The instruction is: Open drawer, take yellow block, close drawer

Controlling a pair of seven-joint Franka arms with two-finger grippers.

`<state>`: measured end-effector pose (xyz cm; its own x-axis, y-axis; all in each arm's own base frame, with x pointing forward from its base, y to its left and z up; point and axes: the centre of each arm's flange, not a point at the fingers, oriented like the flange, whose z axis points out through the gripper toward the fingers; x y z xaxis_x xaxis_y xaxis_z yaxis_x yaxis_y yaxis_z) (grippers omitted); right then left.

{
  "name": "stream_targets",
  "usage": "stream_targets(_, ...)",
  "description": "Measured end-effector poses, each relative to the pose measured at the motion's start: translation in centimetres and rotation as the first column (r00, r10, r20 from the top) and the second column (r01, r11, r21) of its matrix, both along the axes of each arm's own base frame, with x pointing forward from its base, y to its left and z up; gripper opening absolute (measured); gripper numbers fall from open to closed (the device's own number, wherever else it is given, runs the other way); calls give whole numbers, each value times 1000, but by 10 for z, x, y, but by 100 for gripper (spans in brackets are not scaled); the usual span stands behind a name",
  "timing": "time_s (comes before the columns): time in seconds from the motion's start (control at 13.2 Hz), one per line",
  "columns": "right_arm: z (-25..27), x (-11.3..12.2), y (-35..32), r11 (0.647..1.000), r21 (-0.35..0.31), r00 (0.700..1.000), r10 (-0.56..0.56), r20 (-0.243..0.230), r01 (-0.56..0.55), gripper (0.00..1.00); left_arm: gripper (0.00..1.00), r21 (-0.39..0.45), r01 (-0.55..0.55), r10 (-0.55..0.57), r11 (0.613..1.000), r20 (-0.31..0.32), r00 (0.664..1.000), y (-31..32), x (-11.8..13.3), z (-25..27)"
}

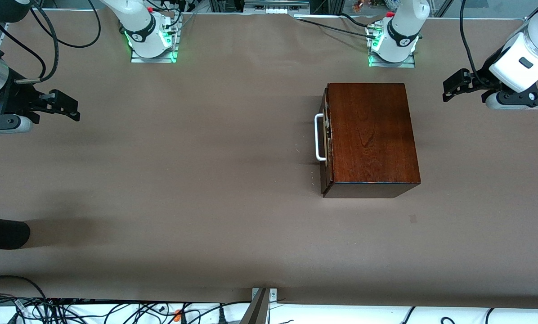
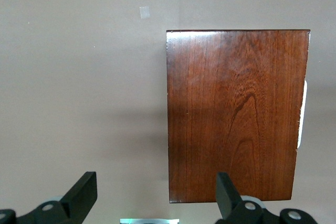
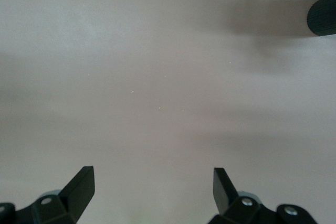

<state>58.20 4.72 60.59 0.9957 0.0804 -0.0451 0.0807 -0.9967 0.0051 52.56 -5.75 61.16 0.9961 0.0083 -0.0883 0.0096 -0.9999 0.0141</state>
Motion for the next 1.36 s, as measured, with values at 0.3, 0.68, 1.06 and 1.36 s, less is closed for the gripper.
stream_targets(0.3, 0, 0, 1, 1000, 0, 1000, 1, 0, -1, 100, 100, 0, 1, -1, 1000, 0, 1000, -1, 0, 0)
stream_targets(0.68, 0, 0, 1, 1000, 0, 1000, 1, 0, -1, 100, 100, 0, 2, -2, 1000, 2, 1000, -1, 0, 0)
stream_targets(1.06, 0, 0, 1, 1000, 0, 1000, 1, 0, -1, 100, 100, -1, 11, -11, 1000, 21, 1000, -6, 0, 6)
stream_targets(1.36, 0, 0, 1, 1000, 0, 1000, 1, 0, -1, 100, 100, -2, 21, -21, 1000, 28, 999, -11, 0, 9)
